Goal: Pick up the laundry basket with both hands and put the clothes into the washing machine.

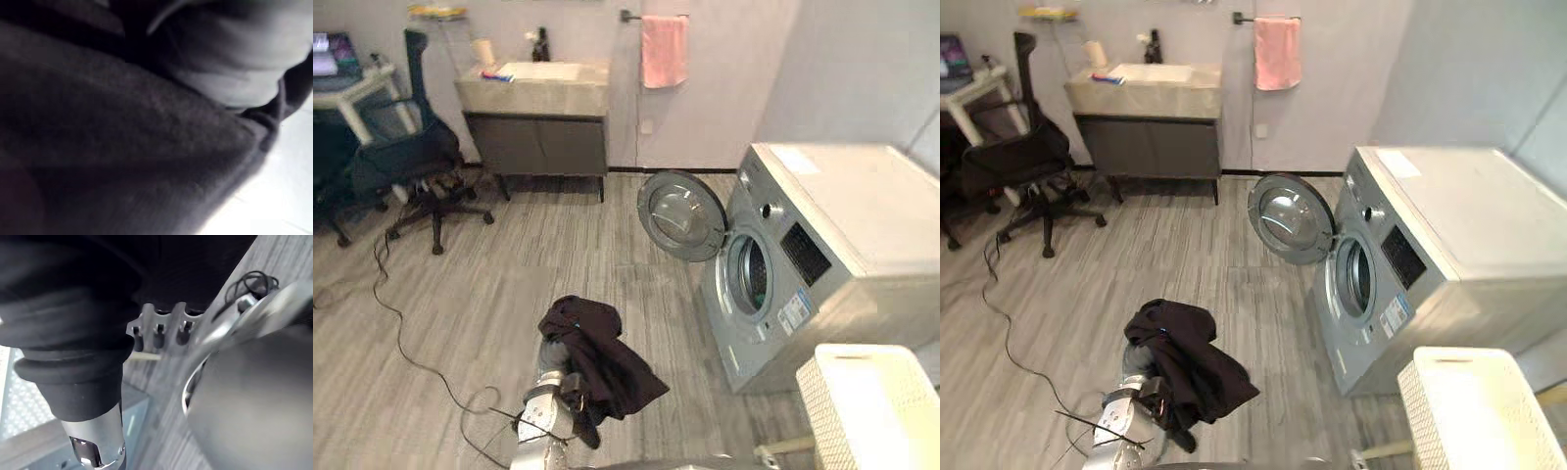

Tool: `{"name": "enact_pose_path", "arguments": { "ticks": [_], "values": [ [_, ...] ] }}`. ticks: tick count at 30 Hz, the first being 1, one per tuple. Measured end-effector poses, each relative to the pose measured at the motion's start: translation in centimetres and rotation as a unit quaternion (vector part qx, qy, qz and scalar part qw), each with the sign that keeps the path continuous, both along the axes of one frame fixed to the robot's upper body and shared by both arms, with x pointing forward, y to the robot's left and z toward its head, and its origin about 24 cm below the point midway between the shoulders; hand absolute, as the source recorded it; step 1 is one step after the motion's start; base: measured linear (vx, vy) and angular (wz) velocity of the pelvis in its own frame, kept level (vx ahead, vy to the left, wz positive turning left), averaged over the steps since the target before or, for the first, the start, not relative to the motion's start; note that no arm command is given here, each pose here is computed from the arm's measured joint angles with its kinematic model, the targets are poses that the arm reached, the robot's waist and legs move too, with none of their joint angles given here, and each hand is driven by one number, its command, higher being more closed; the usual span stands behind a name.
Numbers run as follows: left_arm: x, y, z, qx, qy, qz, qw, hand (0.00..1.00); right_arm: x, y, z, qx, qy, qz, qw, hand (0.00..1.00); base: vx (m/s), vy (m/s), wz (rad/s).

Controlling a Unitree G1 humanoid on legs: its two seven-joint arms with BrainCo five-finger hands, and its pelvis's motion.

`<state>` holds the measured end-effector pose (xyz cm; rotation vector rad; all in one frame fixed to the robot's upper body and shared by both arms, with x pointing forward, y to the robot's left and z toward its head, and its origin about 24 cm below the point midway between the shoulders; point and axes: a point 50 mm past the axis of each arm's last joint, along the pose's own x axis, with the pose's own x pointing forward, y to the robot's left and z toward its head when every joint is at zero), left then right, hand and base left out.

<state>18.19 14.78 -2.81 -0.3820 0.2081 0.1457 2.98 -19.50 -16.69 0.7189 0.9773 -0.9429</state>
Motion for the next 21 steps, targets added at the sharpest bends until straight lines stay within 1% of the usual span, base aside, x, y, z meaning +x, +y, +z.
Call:
{"name": "enact_pose_path", "arguments": {
  "ticks": [3, 6, 7, 8, 10, 11, 13, 15, 17, 18, 21],
  "values": [
    [-0.2, -0.5, -0.7, -0.001, 0.018, -0.013, 1.0, 1.0, -0.1, -0.2, 0.1, -0.006, -0.006, -0.02, 1.0, 0.0, 0.19, -0.048, 0.57],
    [0.8, -0.8, -0.1, 0.001, 0.001, -0.021, 1.0, 1.0, -0.4, -0.5, 0.2, -0.01, -0.002, -0.035, 0.999, 0.0, 0.22, -0.098, 0.29],
    [0.9, -0.9, 0.1, 0.001, -0.002, -0.022, 1.0, 1.0, -0.4, -0.5, 0.2, -0.01, -0.001, -0.036, 0.999, 0.0, 0.38, -0.218, 0.37],
    [1.4, -1.3, 0.6, 0.0, -0.015, -0.031, 0.999, 1.0, -0.6, -1.0, 0.2, -0.017, 0.003, -0.049, 0.999, 0.0, 0.52, -0.298, 0.36],
    [1.5, -2.2, 0.7, -0.008, -0.018, -0.044, 0.999, 1.0, -0.9, -1.1, 0.2, -0.019, 0.009, -0.056, 0.998, 0.0, 0.52, -0.289, 0.23],
    [1.6, -3.0, 0.9, -0.016, -0.021, -0.054, 0.998, 1.0, -0.5, -1.0, 0.3, -0.019, 0.0, -0.06, 0.998, 0.0, 0.41, -0.197, -0.03],
    [1.7, -3.6, 1.0, -0.022, -0.023, -0.066, 0.997, 1.0, 0.8, -1.2, 0.6, -0.021, -0.022, -0.069, 0.997, 0.0, 0.63, -0.263, -0.12],
    [1.7, -3.6, 1.0, -0.028, -0.023, -0.066, 0.997, 1.0, 1.9, -1.8, 1.1, -0.036, -0.044, -0.071, 0.996, 0.0, 0.52, -0.184, -0.28],
    [1.7, -3.0, 1.0, -0.03, -0.025, -0.052, 0.998, 1.0, 3.2, -2.0, 1.5, -0.044, -0.069, -0.062, 0.995, 0.0, 0.3, -0.085, -0.58],
    [1.6, -2.2, 0.9, -0.027, -0.021, -0.035, 0.999, 1.0, 4.6, -1.8, 1.8, -0.044, -0.087, -0.052, 0.994, 0.0, 0.26, -0.025, -1.12],
    [0.7, -0.6, 0.2, -0.021, -0.004, 0.002, 1.0, 1.0, 7.8, -0.7, 2.8, -0.044, -0.131, -0.006, 0.99, 0.0, 0.27, 0.067, -1.21]
  ]
}}
